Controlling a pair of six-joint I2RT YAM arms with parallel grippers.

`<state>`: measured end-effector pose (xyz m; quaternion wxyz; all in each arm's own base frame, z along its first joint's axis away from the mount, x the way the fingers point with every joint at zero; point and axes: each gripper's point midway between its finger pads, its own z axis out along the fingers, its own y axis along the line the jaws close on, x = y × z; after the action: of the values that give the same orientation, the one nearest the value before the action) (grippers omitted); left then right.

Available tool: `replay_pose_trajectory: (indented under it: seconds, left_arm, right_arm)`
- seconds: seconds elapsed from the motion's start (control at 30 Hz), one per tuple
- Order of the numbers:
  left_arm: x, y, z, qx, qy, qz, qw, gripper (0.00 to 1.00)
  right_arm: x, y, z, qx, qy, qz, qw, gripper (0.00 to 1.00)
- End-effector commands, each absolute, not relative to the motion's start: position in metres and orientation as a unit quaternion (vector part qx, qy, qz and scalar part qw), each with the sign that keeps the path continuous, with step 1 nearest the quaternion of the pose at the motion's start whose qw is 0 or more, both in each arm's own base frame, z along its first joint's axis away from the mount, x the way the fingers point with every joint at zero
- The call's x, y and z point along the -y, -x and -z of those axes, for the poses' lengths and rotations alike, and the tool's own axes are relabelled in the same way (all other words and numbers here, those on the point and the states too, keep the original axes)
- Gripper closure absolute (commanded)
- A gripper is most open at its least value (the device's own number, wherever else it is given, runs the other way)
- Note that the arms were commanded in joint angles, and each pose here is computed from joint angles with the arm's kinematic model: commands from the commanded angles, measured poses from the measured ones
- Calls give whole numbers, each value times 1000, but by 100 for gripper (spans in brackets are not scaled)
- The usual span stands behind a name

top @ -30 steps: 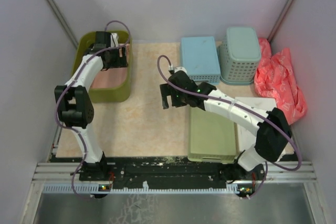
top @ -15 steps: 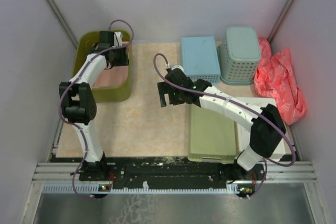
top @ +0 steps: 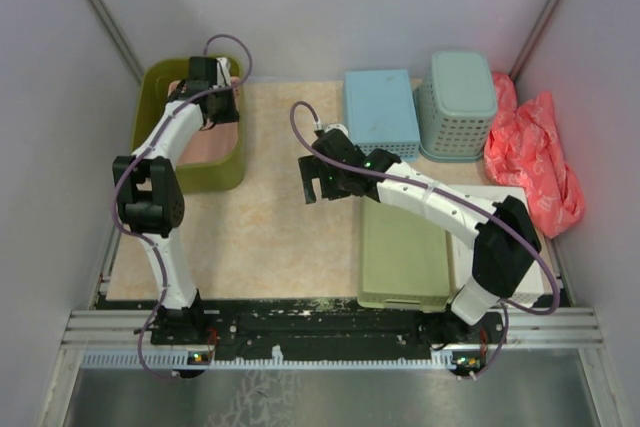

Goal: Turn the large container upside down

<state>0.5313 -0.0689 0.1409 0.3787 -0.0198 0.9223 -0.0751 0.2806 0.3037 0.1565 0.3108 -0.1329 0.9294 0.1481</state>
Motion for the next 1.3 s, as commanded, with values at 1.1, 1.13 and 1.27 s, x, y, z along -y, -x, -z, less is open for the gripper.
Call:
replay_pose_trajectory:
  seconds: [1.1,1.13,1.27]
  left_arm:
    - [52,-448,-142,-940,-71,49,329,24]
    - [56,-447,-140,-939,-86,59,327,24]
    - [69,-443,-135,-938,-113,89,316,29]
  right_arm:
    - [-309,-287,-174,-918,135,-170,332,5]
    - [-310,-287,-173,-918,136,-170,332,5]
    - [-313,-288,-174,-917,138,-175,331,5]
